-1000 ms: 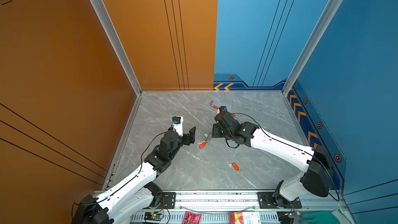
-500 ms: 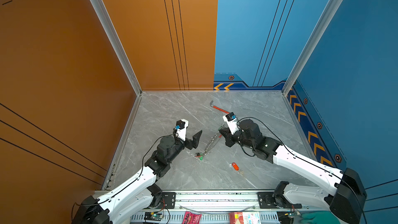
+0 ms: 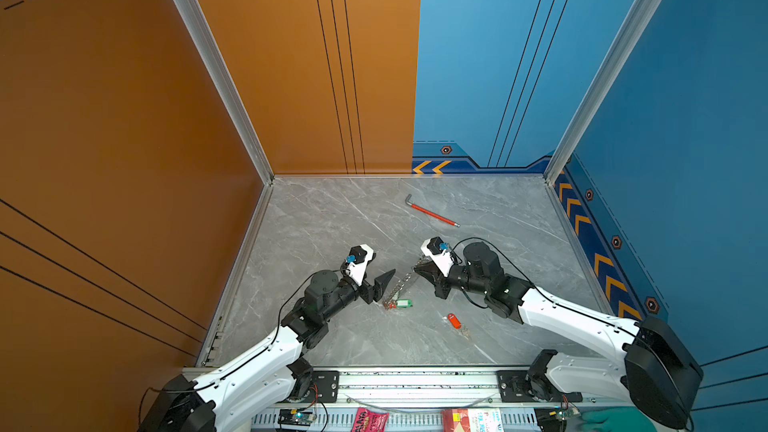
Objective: Put the keys on the keyring
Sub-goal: 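Hold the strip up with the right gripper while the left gripper reaches toward it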
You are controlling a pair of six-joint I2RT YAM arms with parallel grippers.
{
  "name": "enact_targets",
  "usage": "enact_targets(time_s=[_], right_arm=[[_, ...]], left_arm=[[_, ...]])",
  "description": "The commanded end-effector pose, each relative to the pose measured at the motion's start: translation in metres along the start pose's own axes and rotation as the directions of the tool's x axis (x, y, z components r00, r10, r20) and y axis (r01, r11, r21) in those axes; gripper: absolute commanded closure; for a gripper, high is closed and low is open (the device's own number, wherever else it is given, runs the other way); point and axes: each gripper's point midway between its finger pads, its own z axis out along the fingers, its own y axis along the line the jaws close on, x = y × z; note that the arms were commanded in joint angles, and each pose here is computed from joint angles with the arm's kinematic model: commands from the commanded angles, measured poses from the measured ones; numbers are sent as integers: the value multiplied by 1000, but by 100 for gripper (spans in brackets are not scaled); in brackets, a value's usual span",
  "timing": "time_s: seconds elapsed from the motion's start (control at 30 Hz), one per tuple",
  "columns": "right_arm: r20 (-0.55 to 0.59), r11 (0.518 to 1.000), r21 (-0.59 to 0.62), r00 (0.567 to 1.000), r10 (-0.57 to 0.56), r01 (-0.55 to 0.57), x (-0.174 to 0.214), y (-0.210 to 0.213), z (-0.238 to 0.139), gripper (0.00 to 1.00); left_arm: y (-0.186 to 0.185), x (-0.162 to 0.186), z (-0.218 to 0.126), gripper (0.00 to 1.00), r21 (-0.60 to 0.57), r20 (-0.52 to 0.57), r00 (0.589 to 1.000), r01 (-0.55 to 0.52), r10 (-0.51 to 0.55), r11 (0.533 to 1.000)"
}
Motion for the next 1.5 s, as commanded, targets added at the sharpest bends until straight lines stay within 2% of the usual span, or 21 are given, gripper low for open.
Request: enact_targets(time_s=[0.0, 0.13, 0.2, 0.43, 0.67, 0.73, 0.8, 0.87, 1.03, 1.13, 1.2, 1.33, 1.47], right_arm=[[104, 991, -80, 990, -96, 105, -17, 9, 0, 100], [182, 975, -153, 974, -132, 161, -12, 21, 0, 100], [182, 978, -139, 974, -131, 157, -10, 9, 1, 100], [169, 963, -192, 973, -160, 191, -5, 9, 6, 100], [173, 956, -199, 967, -185, 218, -5, 8, 5, 100], [172, 957, -190, 967, -188, 220, -4, 7, 5, 100], [172, 963, -164, 967, -185, 214, -5, 2, 6, 100], [178, 968, -137, 966, -185, 211, -7, -3, 7, 100], [191, 976, -83, 964, -184, 203, -15, -15, 8, 100], [192, 976, -92, 965, -177, 197, -15, -16, 12, 100], [198, 973, -120, 965, -170, 196, -16, -12, 14, 100], [220, 963, -173, 962, -165, 204, -15, -2, 13, 100], [230, 947, -233, 959, -169, 223, -8, 8, 10, 100]], left_arm=[[-10, -3, -5, 25, 50, 29, 999, -19, 17, 999], [-14, 2, -6, 25, 73, 16, 999, -29, 28, 997], [-13, 4, -4, 27, 74, 6, 1000, -26, 25, 997], [-15, 13, 10, 35, 100, -54, 998, -19, 24, 995], [17, 26, 26, 38, -28, -131, 991, 11, -15, 1000], [11, 31, 30, 37, 17, -166, 986, 24, -21, 1000], [-10, 37, 34, 39, 142, -200, 980, 47, -18, 989], [-26, 45, 36, 41, 204, -228, 974, 51, -3, 978], [-54, 57, 26, 40, 270, -253, 968, 69, 2, 961], [-67, 57, 20, 40, 300, -243, 970, 62, 13, 952], [-62, 55, 19, 40, 263, -227, 974, 41, 20, 964], [-29, 46, 20, 42, 103, -181, 983, 2, 17, 995], [-20, 32, 22, 45, 110, -144, 989, 33, -17, 993]])
